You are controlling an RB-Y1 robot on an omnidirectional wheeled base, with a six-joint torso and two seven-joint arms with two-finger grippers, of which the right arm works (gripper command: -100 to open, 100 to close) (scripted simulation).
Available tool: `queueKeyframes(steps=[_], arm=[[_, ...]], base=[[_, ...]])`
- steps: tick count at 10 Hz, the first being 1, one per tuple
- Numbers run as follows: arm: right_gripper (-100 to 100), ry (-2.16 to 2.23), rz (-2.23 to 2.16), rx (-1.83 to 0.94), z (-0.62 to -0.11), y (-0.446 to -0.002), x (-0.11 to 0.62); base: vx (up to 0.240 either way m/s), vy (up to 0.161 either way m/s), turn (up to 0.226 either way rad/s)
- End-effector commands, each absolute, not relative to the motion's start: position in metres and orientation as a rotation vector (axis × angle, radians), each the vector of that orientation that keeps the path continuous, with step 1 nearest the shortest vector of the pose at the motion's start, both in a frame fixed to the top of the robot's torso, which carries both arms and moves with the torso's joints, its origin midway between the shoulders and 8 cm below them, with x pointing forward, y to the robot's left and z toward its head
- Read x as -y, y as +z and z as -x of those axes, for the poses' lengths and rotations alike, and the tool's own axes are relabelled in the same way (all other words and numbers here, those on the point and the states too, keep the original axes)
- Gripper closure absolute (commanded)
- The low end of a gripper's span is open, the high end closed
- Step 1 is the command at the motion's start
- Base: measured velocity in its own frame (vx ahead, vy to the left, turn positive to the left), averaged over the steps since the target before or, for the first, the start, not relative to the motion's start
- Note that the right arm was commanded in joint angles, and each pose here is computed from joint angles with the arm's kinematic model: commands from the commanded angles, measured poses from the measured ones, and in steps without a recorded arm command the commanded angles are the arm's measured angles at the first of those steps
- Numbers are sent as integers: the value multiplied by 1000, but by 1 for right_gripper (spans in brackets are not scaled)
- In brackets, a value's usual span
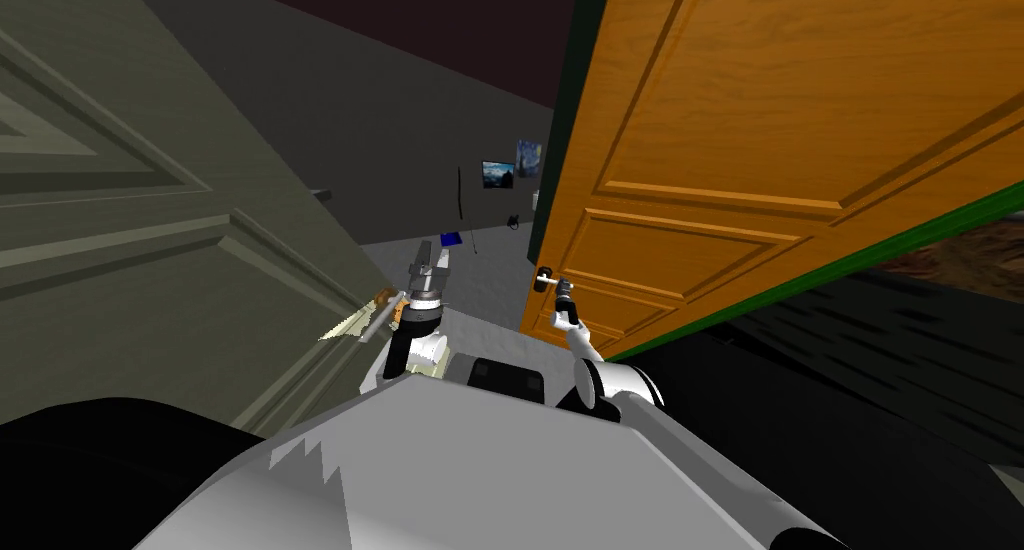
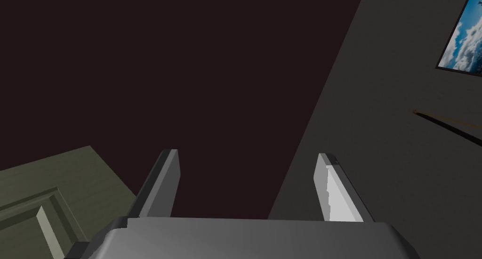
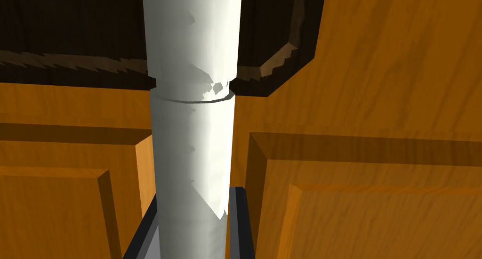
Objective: Push the door open
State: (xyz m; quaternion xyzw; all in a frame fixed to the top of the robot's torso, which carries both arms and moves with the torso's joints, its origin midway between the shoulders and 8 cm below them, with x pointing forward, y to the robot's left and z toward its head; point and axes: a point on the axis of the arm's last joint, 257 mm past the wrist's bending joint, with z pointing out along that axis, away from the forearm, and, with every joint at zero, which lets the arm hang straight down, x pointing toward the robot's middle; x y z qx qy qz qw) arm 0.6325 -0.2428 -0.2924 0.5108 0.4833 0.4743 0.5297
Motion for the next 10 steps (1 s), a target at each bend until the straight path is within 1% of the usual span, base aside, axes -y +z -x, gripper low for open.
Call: queueKeyframes(steps=[1,3,5,7,10], arm=[[100,1115,-1218,-1141,-631,-289,256],[100,1125,-1204,-1127,-634,-280,256],[100,1105,-1215,-1107,-633,-279,261],[100,1105,-1215,-1107,-633,-279,261],[100,1068,-1241,-1070,-630,-281,269]], base=[[34,11,-1],[-7,-2,4],[96,40,-64],[48,10,-5],[136,39,-67]])
